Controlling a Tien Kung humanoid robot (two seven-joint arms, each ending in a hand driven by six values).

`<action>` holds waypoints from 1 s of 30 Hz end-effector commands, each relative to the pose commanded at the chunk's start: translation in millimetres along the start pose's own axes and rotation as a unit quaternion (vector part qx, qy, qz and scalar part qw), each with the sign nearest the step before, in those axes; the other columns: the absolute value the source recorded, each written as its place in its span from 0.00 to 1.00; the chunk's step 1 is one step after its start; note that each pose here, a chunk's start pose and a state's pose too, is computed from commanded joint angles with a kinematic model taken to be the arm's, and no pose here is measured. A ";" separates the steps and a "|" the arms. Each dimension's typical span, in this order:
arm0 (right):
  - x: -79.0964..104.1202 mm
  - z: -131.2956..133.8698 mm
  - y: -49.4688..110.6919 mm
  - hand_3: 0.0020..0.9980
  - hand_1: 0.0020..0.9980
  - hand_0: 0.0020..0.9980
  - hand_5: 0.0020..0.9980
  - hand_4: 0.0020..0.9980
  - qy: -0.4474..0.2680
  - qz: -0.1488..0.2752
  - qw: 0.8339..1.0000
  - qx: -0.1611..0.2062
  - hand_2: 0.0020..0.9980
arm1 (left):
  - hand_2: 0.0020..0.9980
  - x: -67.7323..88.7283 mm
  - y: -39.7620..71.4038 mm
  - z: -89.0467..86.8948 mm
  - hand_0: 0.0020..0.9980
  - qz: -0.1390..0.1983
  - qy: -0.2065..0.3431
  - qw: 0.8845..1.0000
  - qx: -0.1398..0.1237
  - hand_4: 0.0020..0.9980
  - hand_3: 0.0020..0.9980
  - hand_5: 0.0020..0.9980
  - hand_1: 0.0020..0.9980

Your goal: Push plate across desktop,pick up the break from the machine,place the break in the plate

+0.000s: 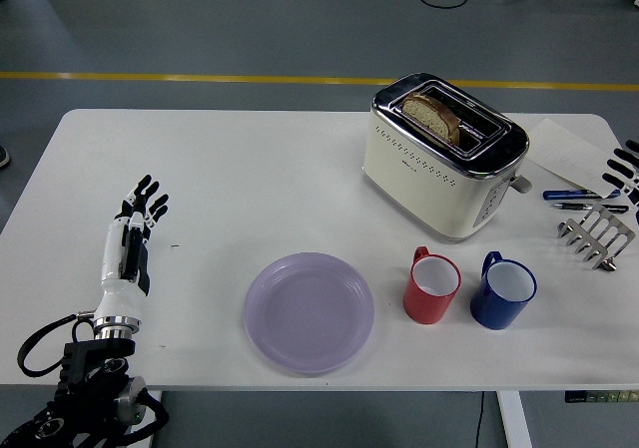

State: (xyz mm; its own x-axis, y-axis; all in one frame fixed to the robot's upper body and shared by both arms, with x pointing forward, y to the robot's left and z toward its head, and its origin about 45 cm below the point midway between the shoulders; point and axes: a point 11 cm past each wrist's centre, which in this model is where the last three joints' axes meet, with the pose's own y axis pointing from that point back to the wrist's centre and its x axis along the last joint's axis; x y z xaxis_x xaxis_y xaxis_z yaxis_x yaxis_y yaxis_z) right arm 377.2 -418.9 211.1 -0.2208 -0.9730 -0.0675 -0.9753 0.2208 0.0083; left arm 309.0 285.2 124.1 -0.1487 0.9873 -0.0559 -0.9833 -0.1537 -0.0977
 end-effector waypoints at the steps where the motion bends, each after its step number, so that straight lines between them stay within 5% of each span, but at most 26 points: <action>1: -1.1 -5.4 -2.9 0.67 0.70 0.74 0.49 0.55 0.023 -0.001 1.000 0.006 0.69 | 0.81 1.5 4.6 0.9 0.77 -0.001 0.000 1.000 0.001 0.46 0.79 1.00 0.75; 5: -12.6 -30.5 -17.7 0.67 0.70 0.74 0.49 0.55 0.127 -0.015 0.991 0.032 0.69 | 0.81 10.6 29.5 1.3 0.77 0.006 0.006 1.000 0.011 0.46 0.79 1.00 0.75; 6: -15.6 -35.3 -21.7 0.77 0.76 0.81 0.46 0.69 0.150 -0.017 0.988 0.033 0.78 | 0.80 12.6 35.0 1.3 0.76 0.014 0.013 1.000 0.014 0.46 0.78 1.00 0.75; 11: -41.3 -61.0 -46.3 0.77 0.76 0.81 0.46 0.69 0.283 -0.035 0.958 0.036 0.78 | 0.80 21.2 66.9 -0.5 0.76 0.059 0.041 0.997 0.026 0.46 0.78 1.00 0.75; 12: -47.3 -66.3 -51.4 0.87 0.83 0.89 0.48 0.79 0.312 -0.041 0.949 0.035 0.87 | 0.80 22.2 70.7 0.4 0.75 0.065 0.041 0.997 0.026 0.46 0.77 1.00 0.74; 20: -95.3 -101.2 -85.7 0.87 0.84 0.90 0.46 0.81 0.492 -0.059 0.867 0.058 0.86 | 0.79 20.0 78.8 4.2 0.75 0.072 0.039 0.996 0.023 0.45 0.77 1.00 0.74; 29: -168.3 -119.7 -102.4 0.87 0.85 0.90 0.46 0.82 0.529 -0.114 0.839 0.065 0.86 | 0.79 15.3 72.0 5.7 0.74 0.062 0.034 0.997 0.020 0.45 0.77 1.00 0.74; 30: -176.8 -120.7 -101.9 0.87 0.82 0.87 0.46 0.82 0.530 -0.120 0.837 0.068 0.79 | 0.79 14.7 71.5 5.6 0.74 0.062 0.035 0.997 0.020 0.44 0.78 1.00 0.74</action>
State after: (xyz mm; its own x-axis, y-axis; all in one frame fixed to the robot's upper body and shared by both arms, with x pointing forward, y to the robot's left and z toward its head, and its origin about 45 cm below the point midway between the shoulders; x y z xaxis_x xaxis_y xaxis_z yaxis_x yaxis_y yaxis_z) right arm 514.8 -277.6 342.5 0.0296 -0.4877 0.8725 -0.9985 -0.0552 0.0030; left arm 235.9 288.9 121.8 -0.2630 0.9555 -0.1336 -0.9614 -0.2711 -0.0465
